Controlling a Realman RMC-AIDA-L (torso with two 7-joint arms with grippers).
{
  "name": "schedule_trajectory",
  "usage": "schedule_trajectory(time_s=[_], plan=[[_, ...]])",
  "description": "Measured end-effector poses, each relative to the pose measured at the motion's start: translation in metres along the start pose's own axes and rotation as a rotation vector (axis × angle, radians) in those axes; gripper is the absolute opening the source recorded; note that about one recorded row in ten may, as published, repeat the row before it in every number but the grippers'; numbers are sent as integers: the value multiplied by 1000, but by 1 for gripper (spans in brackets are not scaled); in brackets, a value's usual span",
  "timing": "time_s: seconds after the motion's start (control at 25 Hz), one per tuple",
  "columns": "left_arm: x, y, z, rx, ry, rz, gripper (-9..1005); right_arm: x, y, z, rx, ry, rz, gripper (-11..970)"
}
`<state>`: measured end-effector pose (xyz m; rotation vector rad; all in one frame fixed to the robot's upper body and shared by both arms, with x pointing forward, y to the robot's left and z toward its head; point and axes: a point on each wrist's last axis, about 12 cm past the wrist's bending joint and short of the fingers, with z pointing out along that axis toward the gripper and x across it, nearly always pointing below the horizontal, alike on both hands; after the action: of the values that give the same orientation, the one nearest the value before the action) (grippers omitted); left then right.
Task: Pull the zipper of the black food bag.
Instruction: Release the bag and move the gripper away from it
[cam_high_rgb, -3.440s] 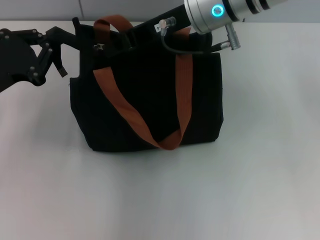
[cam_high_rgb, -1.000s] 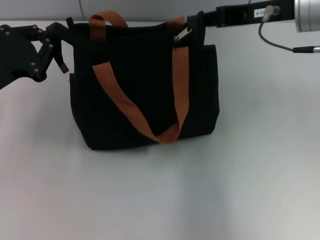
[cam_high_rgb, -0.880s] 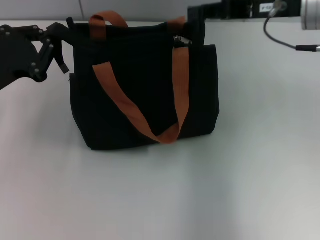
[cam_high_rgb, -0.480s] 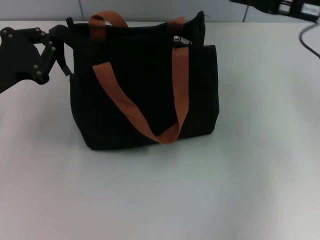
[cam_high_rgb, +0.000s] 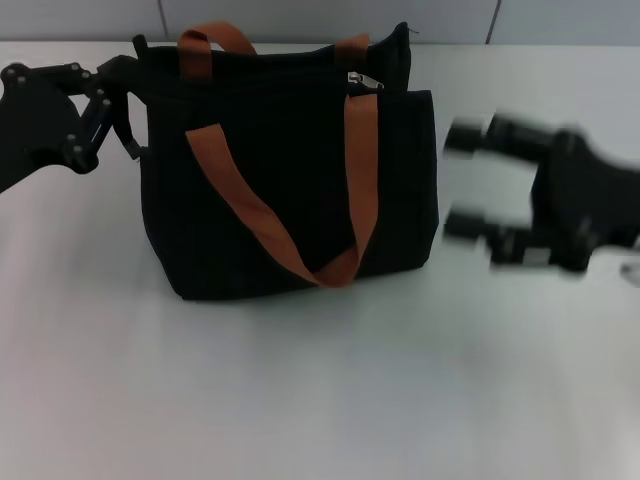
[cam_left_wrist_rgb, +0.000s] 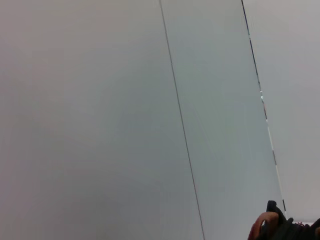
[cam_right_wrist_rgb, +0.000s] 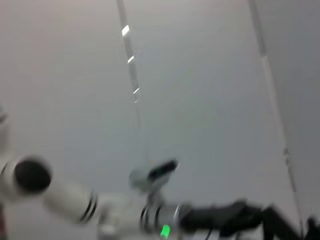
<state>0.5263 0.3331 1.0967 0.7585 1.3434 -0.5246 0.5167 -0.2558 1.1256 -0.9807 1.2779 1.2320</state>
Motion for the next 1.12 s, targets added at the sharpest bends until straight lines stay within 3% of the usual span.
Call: schedule_trajectory(time_s=[0.16,0.4,1.12], plan=[[0,0,-1,-1,1,-15,170,31,15,2,-55,89,-60,829],[0,0,-1,5,5,-52,172,53,25,3,-68,127,-92,827],[3,-1,-16,-24,20,-151,178,60,29,5,-68,129,-76,826]])
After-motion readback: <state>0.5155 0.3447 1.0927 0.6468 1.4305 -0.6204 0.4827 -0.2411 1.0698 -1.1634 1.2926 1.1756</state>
